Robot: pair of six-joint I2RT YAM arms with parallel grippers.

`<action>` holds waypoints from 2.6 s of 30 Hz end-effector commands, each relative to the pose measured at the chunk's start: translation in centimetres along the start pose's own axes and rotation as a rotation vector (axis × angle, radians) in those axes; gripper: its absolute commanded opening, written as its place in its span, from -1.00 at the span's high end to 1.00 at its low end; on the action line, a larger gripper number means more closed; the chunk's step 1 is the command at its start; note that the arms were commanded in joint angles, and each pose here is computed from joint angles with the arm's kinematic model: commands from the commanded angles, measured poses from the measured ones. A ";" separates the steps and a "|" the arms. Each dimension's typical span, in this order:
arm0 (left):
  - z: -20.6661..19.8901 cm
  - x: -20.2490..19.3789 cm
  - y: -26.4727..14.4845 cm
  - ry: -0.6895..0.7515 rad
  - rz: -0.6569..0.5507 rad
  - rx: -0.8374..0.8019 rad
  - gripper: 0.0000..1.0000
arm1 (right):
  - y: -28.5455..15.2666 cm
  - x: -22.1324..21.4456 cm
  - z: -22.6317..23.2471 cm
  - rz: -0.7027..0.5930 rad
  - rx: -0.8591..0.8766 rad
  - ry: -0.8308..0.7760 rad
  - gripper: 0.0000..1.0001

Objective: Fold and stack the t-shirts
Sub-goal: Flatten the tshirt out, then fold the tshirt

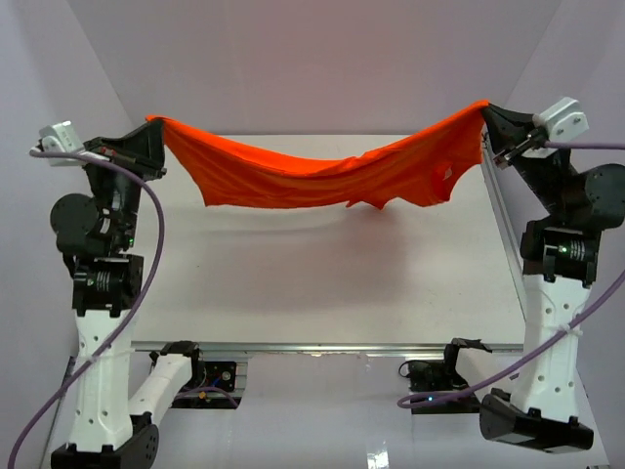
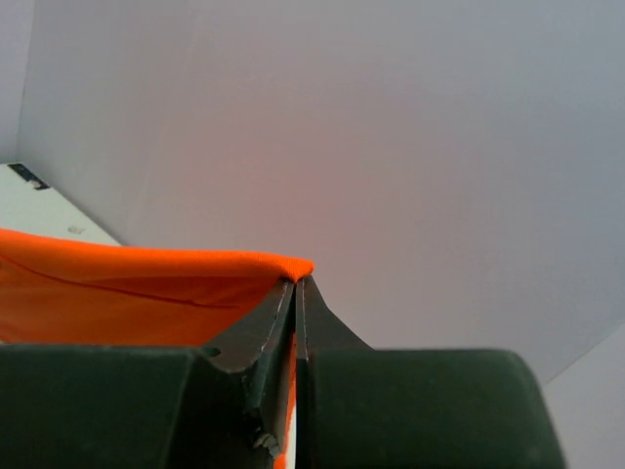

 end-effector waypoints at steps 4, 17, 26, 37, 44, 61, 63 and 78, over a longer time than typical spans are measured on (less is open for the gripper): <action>-2.6 7.2 -4.8 0.011 -0.094 -0.005 0.85 | -2.6 10.3 1.0 -0.174 -0.094 -0.211 0.87; -0.2 3.7 -3.4 0.010 -0.014 0.082 0.85 | -1.6 2.7 1.2 -0.048 -0.018 -0.055 0.87; 7.2 -15.1 0.7 -0.050 0.284 0.195 0.85 | 0.6 -17.2 0.4 0.182 0.022 0.191 0.87; 15.8 -33.6 4.6 -0.027 0.533 0.346 0.85 | 5.2 -36.7 -1.8 0.443 0.001 0.340 0.87; 18.3 -37.4 8.3 0.024 0.569 0.363 0.85 | 8.5 -42.9 -4.0 0.511 0.005 0.380 0.87; 23.8 -42.4 13.9 0.020 0.579 0.375 0.85 | 12.8 -48.3 -7.1 0.544 -0.028 0.408 0.87; 24.1 -42.5 14.2 0.017 0.574 0.374 0.85 | 12.8 -48.2 -7.2 0.541 -0.027 0.408 0.87; 23.6 -42.1 14.4 -0.002 0.583 0.325 0.85 | 11.8 -45.3 -5.7 0.507 0.024 0.424 0.87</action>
Point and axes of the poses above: each gripper's point midway between its finger pads, its own y axis out along the fingers, its own z axis along the line the jaws close on, x = y × z, the point moved 2 cm from there along -y, back along the fingers, and after that the axes turned 12 degrees about y, right-handed, at the moved point
